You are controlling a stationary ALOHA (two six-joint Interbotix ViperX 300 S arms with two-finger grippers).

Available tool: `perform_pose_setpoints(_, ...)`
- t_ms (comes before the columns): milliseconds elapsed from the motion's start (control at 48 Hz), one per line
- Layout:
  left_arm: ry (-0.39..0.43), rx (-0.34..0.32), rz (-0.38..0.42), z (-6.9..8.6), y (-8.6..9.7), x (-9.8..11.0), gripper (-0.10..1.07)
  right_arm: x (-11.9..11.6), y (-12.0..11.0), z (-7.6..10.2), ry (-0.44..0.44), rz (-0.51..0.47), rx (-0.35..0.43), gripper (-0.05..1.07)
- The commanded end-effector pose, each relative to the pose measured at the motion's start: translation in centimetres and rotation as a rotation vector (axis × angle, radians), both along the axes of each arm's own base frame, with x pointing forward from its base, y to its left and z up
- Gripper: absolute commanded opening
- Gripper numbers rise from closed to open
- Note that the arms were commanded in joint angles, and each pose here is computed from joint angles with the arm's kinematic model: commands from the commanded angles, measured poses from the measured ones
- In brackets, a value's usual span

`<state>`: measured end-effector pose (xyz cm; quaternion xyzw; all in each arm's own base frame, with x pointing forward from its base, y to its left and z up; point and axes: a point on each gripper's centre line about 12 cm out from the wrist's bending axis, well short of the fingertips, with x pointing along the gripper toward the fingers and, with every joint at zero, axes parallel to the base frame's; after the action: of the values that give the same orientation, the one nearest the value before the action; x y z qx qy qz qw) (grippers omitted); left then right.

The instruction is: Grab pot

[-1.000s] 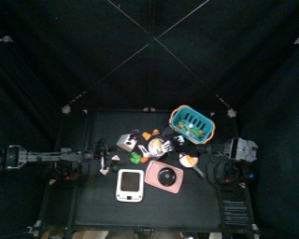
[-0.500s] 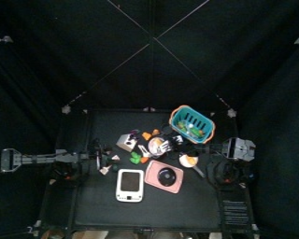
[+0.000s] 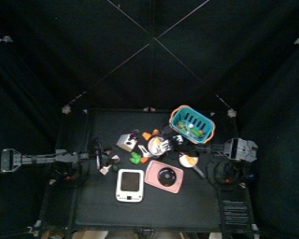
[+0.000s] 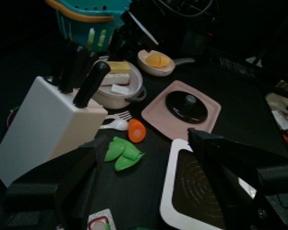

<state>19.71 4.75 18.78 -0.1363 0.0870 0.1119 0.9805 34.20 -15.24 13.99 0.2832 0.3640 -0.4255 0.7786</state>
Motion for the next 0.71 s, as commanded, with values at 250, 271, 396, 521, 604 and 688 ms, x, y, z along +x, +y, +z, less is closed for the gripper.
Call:
perform_pose_setpoints(250,-0.015,0.004,0.001,0.5,0.1,0.3,1.04,0.7,0.1,3.9,-0.11,0.011,-0.032,0.36)
perform_pose_setpoints(271,-0.012,0.003,0.003,0.4,0.1,0.2,1.04,0.7,0.1,4.0,-0.115,0.011,-0.031,0.35)
perform_pose_setpoints(396,-0.013,0.004,0.001,0.4,0.1,0.2,1.04,0.6,0.3,4.6,-0.131,0.015,-0.036,0.36)
perform_pose_setpoints(521,-0.012,0.003,0.003,0.4,0.1,0.2,1.04,0.6,0.4,4.6,-0.13,0.016,-0.036,0.36)
perform_pose_setpoints(604,-0.012,0.003,0.001,0.4,0.1,0.2,1.04,0.7,0.4,4.6,-0.131,0.018,-0.036,0.36)
perform_pose_setpoints(688,-0.015,0.004,0.001,0.5,0.1,0.3,1.04,0.7,0.5,4.6,-0.133,0.021,-0.034,0.36)
